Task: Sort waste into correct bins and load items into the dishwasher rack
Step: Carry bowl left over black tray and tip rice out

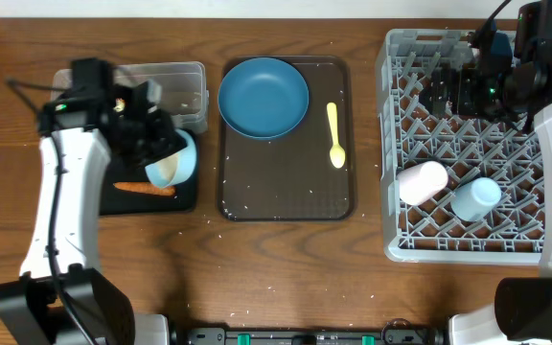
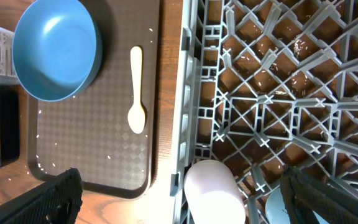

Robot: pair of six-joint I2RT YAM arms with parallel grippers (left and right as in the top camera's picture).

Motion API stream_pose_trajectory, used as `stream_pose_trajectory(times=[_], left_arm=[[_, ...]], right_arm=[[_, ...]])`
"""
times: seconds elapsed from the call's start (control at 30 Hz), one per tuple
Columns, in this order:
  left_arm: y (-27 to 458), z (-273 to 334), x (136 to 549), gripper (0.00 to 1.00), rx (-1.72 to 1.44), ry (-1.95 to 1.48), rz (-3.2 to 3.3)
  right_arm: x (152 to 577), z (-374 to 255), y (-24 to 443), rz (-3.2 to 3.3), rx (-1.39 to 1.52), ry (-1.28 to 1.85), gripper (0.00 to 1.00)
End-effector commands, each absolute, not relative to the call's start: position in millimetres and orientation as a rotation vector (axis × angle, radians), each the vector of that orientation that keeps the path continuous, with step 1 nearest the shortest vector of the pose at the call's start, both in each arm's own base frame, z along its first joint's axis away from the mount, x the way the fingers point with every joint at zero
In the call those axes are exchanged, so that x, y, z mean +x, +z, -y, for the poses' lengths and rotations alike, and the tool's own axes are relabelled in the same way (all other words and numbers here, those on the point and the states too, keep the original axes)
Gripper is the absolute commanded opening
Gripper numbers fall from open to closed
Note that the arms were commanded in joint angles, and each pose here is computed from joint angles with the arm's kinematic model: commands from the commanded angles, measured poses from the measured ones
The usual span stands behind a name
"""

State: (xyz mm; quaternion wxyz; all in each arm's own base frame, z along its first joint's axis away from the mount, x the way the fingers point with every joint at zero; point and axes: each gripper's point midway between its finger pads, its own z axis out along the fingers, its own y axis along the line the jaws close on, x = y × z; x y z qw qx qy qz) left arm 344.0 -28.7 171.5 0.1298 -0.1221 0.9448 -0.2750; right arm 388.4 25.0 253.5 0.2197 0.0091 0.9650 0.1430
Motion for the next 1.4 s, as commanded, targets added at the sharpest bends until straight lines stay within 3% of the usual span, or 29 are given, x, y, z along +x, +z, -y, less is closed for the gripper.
stream_pose_trajectory(times=[0.0,0.47,1.37], left_arm=[[178,28,342,0.06,-0.306,-1.035,-2.644],[173,-12,360,0.06,-0.495,-1.545,-2.319],[222,-51,364,0.06,-0.593,-1.806,-1.919]], right_arm=[[388,-24,262,-2.646,0.037,0.390,0.99],[388,-24,262,-2.646,0.037,0.389,0.99],[387,-24,262,-2.650,0.038,0.391,0.99]])
